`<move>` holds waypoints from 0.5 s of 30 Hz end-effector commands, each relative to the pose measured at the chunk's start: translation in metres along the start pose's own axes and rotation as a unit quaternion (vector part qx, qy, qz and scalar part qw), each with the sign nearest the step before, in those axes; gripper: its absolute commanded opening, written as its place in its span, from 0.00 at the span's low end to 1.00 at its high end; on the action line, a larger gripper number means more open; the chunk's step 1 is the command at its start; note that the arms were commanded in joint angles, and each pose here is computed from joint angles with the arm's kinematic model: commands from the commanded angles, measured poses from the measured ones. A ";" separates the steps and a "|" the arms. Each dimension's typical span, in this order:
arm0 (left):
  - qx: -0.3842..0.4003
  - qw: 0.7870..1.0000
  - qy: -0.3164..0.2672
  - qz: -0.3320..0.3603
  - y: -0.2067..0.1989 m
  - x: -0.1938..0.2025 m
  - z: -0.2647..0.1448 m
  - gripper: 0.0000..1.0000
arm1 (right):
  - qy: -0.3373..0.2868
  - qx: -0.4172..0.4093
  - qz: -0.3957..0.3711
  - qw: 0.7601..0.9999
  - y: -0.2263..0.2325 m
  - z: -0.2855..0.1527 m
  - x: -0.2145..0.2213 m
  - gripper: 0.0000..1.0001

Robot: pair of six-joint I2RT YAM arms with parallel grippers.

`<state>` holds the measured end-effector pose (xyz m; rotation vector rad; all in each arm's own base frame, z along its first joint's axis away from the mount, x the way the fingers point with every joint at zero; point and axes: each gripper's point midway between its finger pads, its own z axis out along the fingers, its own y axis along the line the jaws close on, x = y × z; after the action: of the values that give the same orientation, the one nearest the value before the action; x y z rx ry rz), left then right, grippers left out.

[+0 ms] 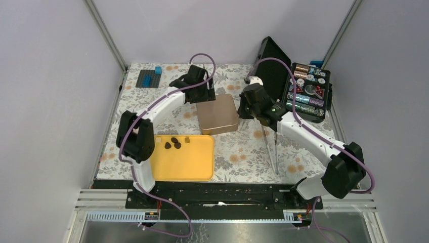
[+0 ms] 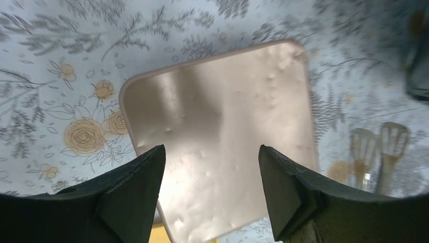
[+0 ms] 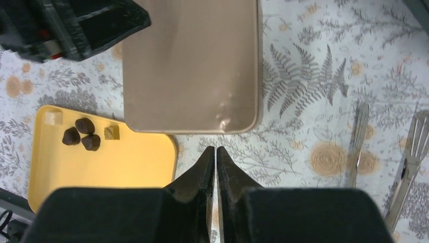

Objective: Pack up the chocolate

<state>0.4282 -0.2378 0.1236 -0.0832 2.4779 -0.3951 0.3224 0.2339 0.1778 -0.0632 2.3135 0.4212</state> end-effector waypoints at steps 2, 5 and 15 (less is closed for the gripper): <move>0.046 0.993 -0.104 -0.007 -0.026 -0.062 -0.077 0.72 | -0.042 -0.016 -0.023 0.999 0.023 0.008 -0.048 0.14; 0.050 0.990 -0.114 -0.063 -0.018 -0.049 -0.089 0.75 | -0.043 -0.019 -0.034 0.998 0.033 0.027 -0.072 0.17; 0.072 0.980 -0.118 -0.142 0.034 0.050 -0.158 0.79 | 0.036 0.025 -0.064 0.997 0.033 0.132 -0.063 0.17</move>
<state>0.3152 -0.1833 0.1944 -0.3202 2.2505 -0.5998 0.4432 0.3062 0.1878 -0.1648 2.2714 0.3870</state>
